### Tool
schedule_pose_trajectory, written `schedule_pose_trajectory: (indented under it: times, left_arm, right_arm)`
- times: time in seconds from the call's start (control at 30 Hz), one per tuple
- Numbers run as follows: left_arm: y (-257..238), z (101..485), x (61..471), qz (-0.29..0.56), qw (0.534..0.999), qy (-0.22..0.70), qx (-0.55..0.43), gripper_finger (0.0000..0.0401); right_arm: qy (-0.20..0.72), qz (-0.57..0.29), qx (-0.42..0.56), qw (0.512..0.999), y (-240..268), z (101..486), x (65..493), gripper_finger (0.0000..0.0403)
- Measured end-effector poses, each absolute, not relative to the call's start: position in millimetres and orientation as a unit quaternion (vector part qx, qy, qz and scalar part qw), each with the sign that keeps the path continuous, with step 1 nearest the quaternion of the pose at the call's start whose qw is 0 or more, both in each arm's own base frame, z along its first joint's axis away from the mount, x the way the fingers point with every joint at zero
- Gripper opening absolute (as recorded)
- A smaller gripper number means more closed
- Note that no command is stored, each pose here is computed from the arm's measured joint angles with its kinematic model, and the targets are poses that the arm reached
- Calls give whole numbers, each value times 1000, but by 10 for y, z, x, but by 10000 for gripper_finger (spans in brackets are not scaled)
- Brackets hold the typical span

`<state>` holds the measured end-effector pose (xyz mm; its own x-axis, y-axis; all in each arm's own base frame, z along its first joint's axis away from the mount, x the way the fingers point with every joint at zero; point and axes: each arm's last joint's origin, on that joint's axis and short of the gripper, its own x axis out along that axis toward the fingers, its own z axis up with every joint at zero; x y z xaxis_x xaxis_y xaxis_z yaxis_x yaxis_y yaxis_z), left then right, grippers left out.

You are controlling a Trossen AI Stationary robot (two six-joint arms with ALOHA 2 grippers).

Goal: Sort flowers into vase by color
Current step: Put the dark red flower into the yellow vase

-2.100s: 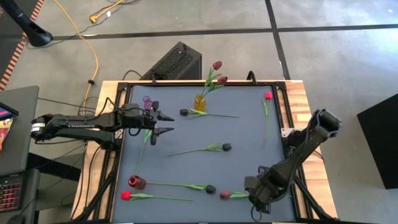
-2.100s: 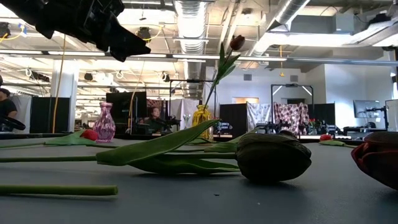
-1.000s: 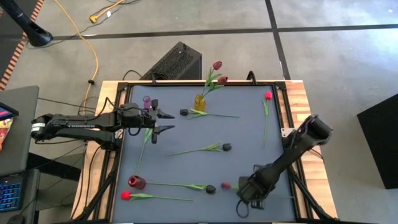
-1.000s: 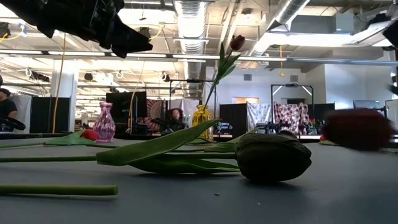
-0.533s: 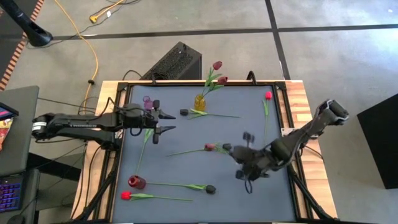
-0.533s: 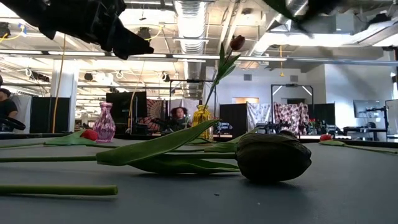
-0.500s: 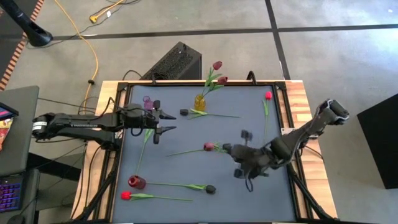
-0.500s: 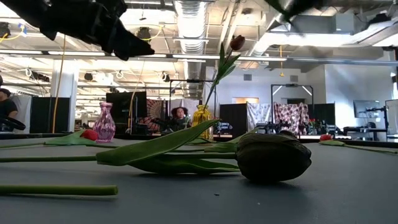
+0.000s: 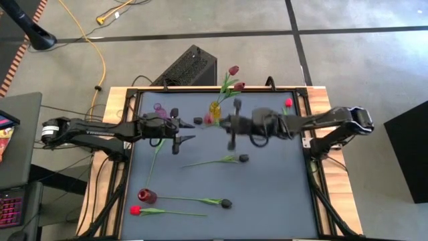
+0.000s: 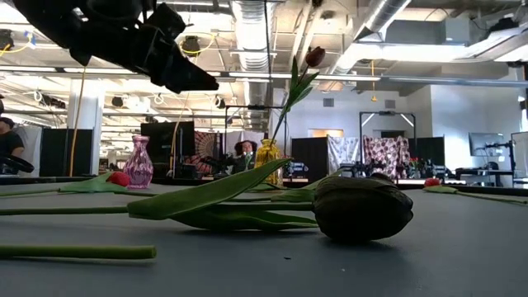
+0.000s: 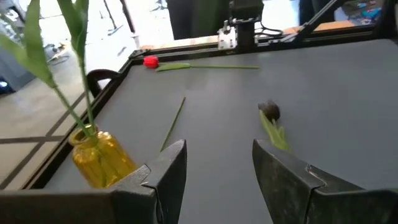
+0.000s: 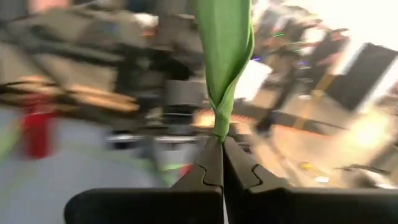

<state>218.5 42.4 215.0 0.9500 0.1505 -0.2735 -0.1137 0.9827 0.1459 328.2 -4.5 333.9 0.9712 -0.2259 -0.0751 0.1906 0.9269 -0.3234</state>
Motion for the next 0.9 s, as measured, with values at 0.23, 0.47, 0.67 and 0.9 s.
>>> schedule_pose_trajectory:
  times: [0.23, 0.47, 0.67, 0.9]
  left_arm:
    - [440, 2151, 2182, 90, 981, 147, 90, 173]
    - [512, 2153, 2166, 114, 978, 149, 95, 173]
    - [578, 2149, 2148, 130, 976, 152, 81, 173]
    - [589, 2146, 2145, 131, 976, 153, 80, 173]
  right_arm:
    - [-43, -212, -97, 972, -660, 3018, 3271, 17]
    - [-31, -268, -98, 958, -833, 2795, 3437, 16]
    - [-19, -308, -103, 945, -876, 2741, 3526, 16]
    - [-16, -328, -106, 938, -882, 2772, 3512, 16]
